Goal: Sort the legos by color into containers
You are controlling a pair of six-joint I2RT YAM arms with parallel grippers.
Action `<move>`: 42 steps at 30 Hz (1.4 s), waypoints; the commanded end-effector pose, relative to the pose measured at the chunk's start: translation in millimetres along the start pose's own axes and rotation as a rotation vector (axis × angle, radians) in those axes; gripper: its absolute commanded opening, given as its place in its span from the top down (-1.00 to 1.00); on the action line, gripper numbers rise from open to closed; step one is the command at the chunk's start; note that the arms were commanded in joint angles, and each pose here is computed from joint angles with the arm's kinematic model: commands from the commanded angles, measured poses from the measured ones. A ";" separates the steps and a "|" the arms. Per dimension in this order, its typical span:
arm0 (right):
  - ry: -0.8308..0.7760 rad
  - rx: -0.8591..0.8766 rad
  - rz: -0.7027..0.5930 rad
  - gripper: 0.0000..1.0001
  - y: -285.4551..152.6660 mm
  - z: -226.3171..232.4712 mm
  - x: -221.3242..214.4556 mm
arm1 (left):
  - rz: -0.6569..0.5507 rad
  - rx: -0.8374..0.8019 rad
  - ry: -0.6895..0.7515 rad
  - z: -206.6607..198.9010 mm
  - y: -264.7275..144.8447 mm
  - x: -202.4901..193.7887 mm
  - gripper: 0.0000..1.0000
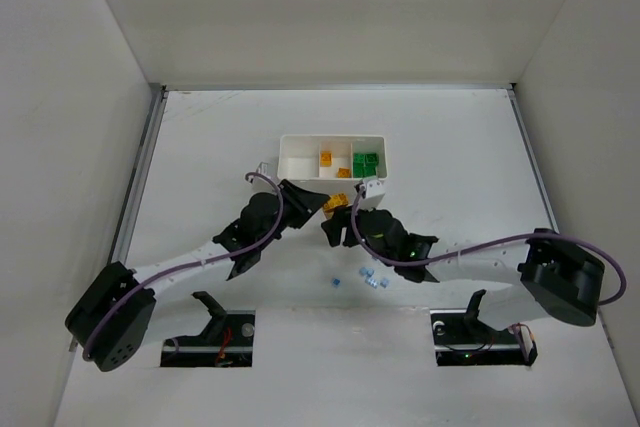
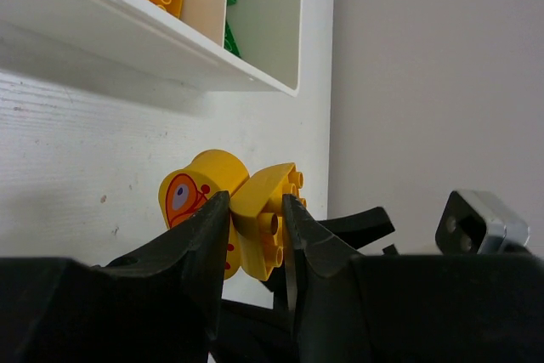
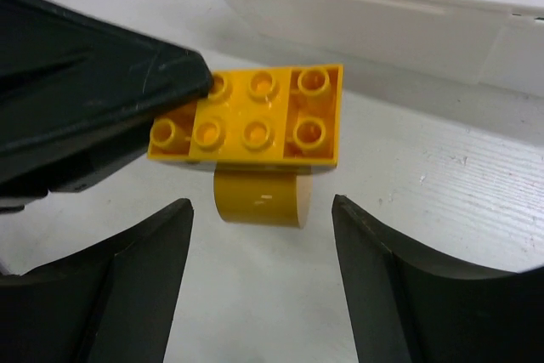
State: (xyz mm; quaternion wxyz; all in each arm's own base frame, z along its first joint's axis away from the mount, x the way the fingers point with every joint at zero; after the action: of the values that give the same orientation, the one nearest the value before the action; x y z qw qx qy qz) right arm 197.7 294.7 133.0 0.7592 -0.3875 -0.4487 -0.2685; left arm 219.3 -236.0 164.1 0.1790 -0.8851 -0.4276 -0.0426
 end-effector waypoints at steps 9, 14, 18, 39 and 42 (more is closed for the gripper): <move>-0.050 -0.075 -0.229 -0.06 -1.1 8.7 21.7 | -0.027 -0.054 -0.054 -19.0 -3.8 6.5 0.83; -0.088 -0.097 -0.225 0.20 2.1 9.2 14.7 | -0.026 -0.061 -0.061 -22.7 -3.6 7.3 0.83; -0.084 -0.104 -0.224 0.31 0.8 11.6 9.8 | -0.039 -0.082 -0.070 -30.5 -4.5 12.1 0.83; -0.047 -0.075 -0.178 0.33 -6.1 12.1 -11.3 | -0.181 -0.224 -0.141 -76.9 -18.4 64.1 0.83; -0.012 -0.060 -0.189 0.33 -9.8 11.9 -8.9 | -0.199 -0.240 -0.170 -79.2 -23.5 70.7 0.83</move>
State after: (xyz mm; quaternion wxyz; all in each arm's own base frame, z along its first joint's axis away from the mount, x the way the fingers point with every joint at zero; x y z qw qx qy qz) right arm 188.1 302.8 133.2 0.7026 -0.3781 -0.4906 -0.3504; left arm 237.6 -208.8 200.4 0.1282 -0.8728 -0.4709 -0.0117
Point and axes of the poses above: each gripper's point midway between its finger pads, its own y axis out along the fingers, its own z axis along the line the jaws close on, x = y × z, the point moved 5 cm from there along -y, back along the fingers, and after that the axes turned 6 degrees about -y, right-handed, at the moved point
